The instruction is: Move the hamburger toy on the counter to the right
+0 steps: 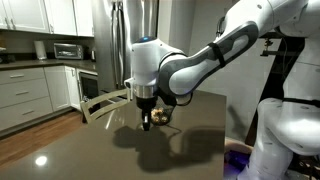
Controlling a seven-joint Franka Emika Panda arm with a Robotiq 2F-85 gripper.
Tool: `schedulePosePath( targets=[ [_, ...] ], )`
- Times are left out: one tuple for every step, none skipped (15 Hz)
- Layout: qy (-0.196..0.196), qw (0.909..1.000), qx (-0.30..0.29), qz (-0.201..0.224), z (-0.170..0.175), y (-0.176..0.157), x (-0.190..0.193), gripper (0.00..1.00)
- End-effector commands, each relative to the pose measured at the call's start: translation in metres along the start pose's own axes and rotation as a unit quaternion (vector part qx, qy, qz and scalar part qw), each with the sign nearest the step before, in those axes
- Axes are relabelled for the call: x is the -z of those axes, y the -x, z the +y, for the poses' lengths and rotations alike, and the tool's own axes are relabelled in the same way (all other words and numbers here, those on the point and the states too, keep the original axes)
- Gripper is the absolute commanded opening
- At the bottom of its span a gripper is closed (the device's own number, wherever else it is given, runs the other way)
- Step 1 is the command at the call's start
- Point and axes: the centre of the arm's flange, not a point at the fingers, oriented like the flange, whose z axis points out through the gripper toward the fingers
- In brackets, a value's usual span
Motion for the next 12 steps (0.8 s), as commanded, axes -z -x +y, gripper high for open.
schedulePosePath(
  targets=[
    [0.015, 0.9992, -0.006, 0.037, 0.0, 0.016, 0.039, 0.05],
    [0.018, 0.9985, -0.014, 0.049, 0.004, 0.019, 0.051, 0.05],
    [0.019, 0.9975, -0.025, 0.063, 0.009, 0.021, 0.063, 0.05],
    [0.022, 0.9963, -0.035, 0.075, 0.013, 0.024, 0.074, 0.05],
    [0.024, 0.9946, -0.048, 0.088, 0.019, 0.028, 0.086, 0.05],
    [0.026, 0.9928, -0.063, 0.099, 0.025, 0.031, 0.097, 0.05],
    [0.026, 0.9899, -0.086, 0.109, 0.033, 0.034, 0.108, 0.05],
    [0.027, 0.9867, -0.108, 0.118, 0.041, 0.038, 0.117, 0.05],
    [0.027, 0.9824, -0.134, 0.127, 0.05, 0.041, 0.125, 0.05],
    [0.026, 0.9781, -0.157, 0.134, 0.06, 0.044, 0.132, 0.05],
    [0.024, 0.9729, -0.183, 0.139, 0.071, 0.048, 0.138, 0.05],
    [0.025, 0.9672, -0.207, 0.145, 0.081, 0.052, 0.143, 0.05]
  ],
)
